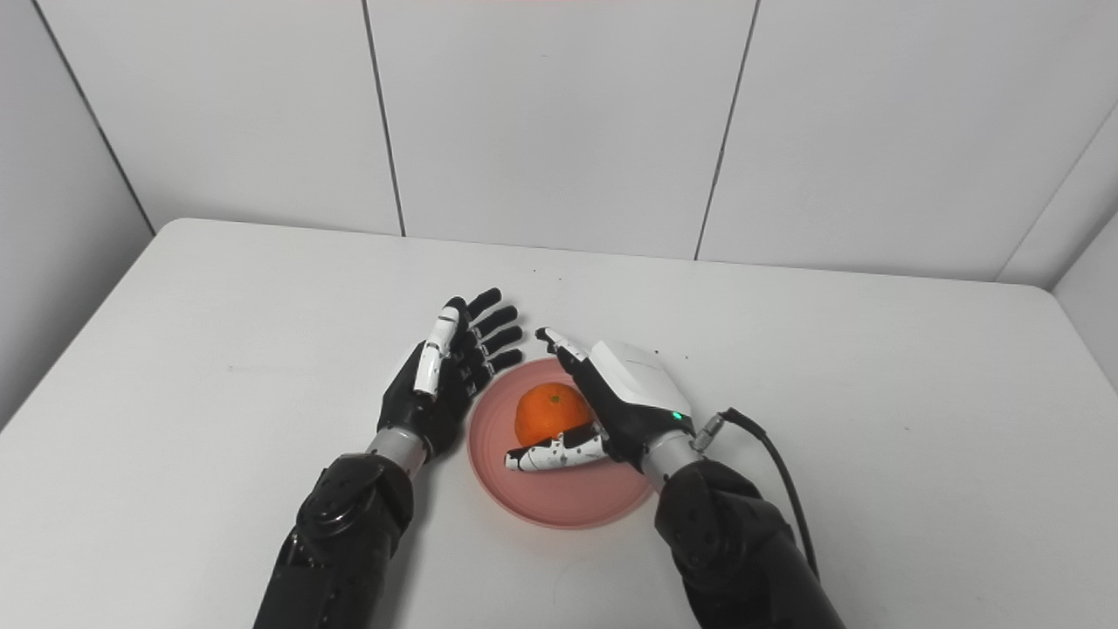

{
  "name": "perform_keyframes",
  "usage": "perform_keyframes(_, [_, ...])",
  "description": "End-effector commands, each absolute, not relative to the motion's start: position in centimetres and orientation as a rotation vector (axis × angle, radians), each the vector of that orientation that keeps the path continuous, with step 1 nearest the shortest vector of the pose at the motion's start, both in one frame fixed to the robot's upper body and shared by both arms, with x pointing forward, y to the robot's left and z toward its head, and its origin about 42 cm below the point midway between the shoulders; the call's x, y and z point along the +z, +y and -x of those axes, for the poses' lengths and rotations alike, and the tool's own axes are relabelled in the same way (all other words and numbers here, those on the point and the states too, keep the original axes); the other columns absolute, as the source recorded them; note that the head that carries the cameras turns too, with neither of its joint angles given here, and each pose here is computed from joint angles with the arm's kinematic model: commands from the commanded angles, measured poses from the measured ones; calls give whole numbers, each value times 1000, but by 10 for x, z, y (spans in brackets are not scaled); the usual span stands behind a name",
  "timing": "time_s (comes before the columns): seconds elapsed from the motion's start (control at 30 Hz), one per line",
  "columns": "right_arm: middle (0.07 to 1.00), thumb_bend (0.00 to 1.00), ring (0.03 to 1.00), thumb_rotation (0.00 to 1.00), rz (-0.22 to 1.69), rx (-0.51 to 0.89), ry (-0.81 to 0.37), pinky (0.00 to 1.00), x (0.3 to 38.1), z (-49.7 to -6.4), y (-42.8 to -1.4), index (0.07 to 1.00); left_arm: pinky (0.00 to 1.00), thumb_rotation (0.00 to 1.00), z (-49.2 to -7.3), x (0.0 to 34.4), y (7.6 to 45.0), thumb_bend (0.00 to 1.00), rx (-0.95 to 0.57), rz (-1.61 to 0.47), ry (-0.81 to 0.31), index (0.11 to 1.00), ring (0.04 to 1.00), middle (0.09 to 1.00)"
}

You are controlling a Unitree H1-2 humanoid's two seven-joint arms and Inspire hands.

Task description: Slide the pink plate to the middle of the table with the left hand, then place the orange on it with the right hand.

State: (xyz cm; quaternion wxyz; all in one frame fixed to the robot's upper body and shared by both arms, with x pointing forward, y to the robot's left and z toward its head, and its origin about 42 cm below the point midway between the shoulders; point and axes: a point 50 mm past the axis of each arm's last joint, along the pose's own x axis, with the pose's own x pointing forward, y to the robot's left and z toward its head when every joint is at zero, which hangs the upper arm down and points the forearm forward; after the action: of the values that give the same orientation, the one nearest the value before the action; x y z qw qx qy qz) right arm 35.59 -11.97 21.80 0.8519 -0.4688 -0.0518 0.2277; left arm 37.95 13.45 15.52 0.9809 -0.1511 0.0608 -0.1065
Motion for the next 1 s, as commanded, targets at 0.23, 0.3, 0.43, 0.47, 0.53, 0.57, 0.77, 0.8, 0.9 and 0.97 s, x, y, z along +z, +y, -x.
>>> perform_keyframes(0.23, [931, 1000, 881, 467, 976, 437, -249, 778, 261, -350, -128, 955, 817, 1000, -380, 152, 137, 380, -216, 301, 147, 859, 843, 856])
perform_keyframes(0.3, [929, 1000, 877, 460, 958, 435, -250, 778, 268, -345, -131, 953, 816, 1000, -380, 151, 137, 383, -217, 301, 150, 859, 842, 856])
perform_keyframes(0.43, [926, 1000, 878, 471, 939, 435, -261, 785, 283, -338, -141, 953, 814, 1000, -380, 151, 137, 384, -216, 298, 147, 858, 843, 856])
perform_keyframes(0.47, [924, 1000, 880, 472, 933, 435, -264, 789, 286, -336, -144, 952, 814, 1000, -380, 151, 137, 383, -216, 299, 147, 858, 844, 856])
perform_keyframes(0.53, [921, 1000, 880, 470, 912, 425, -270, 792, 294, -334, -150, 950, 815, 1000, -380, 150, 138, 382, -217, 303, 146, 858, 844, 857])
perform_keyframes(0.57, [920, 1000, 878, 473, 907, 418, -273, 790, 297, -333, -153, 949, 816, 1000, -380, 150, 138, 383, -217, 304, 146, 860, 845, 858])
perform_keyframes(0.77, [929, 1000, 893, 504, 866, 336, -268, 803, 304, -330, -175, 949, 820, 1000, -379, 150, 140, 385, -217, 314, 146, 863, 849, 861])
perform_keyframes(0.8, [927, 1000, 893, 519, 852, 313, -265, 805, 303, -330, -180, 946, 821, 1000, -379, 149, 140, 384, -217, 315, 145, 860, 847, 859])
perform_keyframes(0.9, [916, 1000, 885, 537, 811, 251, -248, 805, 299, -330, -189, 938, 825, 1000, -379, 149, 141, 385, -214, 311, 146, 855, 845, 855])
perform_keyframes(0.97, [901, 992, 873, 577, 757, 190, -237, 801, 291, -330, -196, 929, 821, 1000, -379, 149, 141, 386, -212, 305, 145, 853, 842, 851])
